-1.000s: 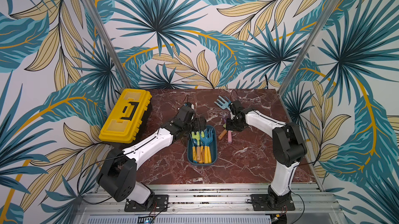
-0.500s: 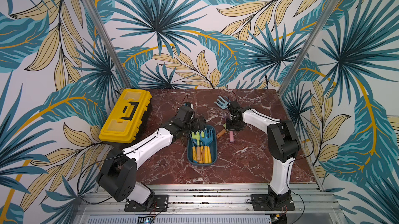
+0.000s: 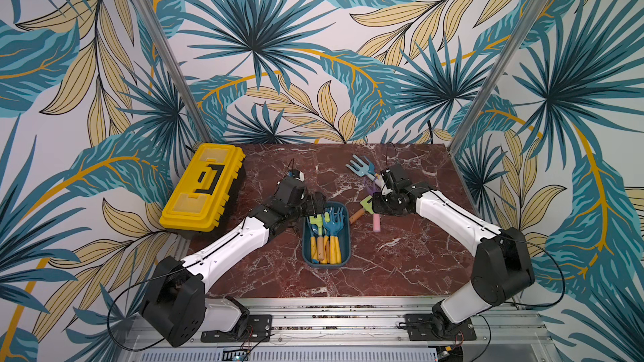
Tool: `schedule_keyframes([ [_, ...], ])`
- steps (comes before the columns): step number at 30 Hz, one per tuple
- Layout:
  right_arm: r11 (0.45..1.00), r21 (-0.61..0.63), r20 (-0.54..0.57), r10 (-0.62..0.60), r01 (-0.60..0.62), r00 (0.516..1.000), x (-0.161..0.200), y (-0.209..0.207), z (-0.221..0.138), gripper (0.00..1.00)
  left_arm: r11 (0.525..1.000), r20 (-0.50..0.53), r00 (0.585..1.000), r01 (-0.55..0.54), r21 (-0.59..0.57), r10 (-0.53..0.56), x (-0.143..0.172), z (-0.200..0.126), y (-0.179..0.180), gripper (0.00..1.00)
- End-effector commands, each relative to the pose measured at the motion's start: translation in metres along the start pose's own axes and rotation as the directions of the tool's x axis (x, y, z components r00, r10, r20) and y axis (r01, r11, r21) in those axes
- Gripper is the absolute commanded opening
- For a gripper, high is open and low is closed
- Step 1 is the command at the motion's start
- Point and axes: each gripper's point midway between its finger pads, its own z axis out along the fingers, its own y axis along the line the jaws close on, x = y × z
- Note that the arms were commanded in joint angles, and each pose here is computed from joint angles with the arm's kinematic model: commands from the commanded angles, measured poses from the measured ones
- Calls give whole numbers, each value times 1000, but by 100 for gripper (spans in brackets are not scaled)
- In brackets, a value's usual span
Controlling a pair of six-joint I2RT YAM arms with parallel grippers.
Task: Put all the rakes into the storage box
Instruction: Pick up the rake at the center of the board, then place the rake in the storage box.
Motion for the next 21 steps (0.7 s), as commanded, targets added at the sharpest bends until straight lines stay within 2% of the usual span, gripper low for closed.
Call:
schedule_keyframes([
  [1, 992, -129, -20, 15, -17, 1000, 19, 27, -12, 22, 999, 50, 999, 23, -27, -22, 0, -9, 12, 100],
  [6, 960, -279, -46, 25, -37, 999, 49, 62, -29, 21, 998, 89, 996, 35, -54, -30, -1, -22, 23, 100],
  [10, 937, -346, -67, 30, -52, 997, 71, 84, -38, 22, 997, 97, 995, 37, -67, -30, 3, -28, 29, 100],
  [15, 930, -366, -83, 15, -44, 996, 91, 107, -40, 22, 997, 104, 994, 43, -68, -36, 7, -31, 33, 100],
  [21, 935, -353, -102, 2, -38, 995, 103, 124, -24, 22, 997, 125, 991, 53, -63, -45, 9, -34, 37, 100],
])
